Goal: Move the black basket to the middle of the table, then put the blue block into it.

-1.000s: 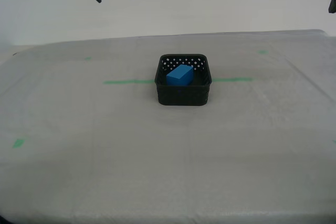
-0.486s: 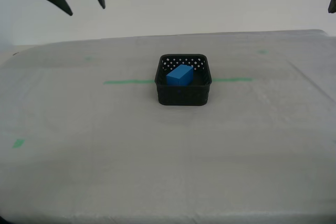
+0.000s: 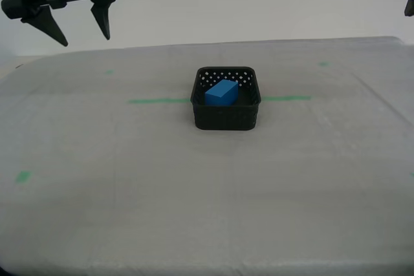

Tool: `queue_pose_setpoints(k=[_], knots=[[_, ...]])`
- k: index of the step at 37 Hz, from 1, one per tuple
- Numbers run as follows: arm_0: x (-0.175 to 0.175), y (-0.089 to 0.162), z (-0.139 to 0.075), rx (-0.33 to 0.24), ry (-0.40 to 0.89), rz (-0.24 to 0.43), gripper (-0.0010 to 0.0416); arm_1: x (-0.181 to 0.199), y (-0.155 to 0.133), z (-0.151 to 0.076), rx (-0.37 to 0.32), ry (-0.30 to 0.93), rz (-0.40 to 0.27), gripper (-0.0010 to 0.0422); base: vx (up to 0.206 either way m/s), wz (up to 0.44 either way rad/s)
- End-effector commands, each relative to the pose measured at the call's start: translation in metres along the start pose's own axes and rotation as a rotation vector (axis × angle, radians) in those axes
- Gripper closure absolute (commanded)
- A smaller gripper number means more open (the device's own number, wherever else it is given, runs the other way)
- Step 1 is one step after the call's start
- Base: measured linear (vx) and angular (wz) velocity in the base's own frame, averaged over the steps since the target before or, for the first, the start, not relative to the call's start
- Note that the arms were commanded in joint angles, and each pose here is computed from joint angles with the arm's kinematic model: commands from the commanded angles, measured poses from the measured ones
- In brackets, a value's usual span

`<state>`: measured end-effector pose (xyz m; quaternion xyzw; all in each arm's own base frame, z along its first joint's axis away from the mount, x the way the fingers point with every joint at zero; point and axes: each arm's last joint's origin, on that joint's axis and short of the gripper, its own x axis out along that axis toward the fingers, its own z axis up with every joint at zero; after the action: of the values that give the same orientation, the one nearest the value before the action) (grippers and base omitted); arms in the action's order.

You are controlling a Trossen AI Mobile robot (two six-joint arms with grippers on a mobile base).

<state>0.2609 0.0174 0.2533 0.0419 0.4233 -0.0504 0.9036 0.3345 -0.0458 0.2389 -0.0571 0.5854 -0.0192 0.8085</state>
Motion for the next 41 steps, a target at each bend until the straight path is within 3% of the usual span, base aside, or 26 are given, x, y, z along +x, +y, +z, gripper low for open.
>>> queue_pose_setpoints(k=[1, 6, 41], knots=[[-0.0002, 0.0003, 0.0002, 0.000, -0.001, 0.002, 0.0401, 0.0034, 0.0036, -0.0024, -0.006, 0.007, 0.029, 0.0011, 0.000, 0.000], [-0.0002, 0.0003, 0.0003, 0.000, -0.002, 0.002, 0.0401, 0.0040, 0.0060, -0.0030, -0.009, 0.007, 0.056, 0.0012, 0.000, 0.000], [-0.0002, 0.0003, 0.0003, 0.000, -0.002, 0.002, 0.0401, 0.0040, 0.0062, -0.0026, -0.006, 0.004, 0.054, 0.0012, 0.000, 0.000]])
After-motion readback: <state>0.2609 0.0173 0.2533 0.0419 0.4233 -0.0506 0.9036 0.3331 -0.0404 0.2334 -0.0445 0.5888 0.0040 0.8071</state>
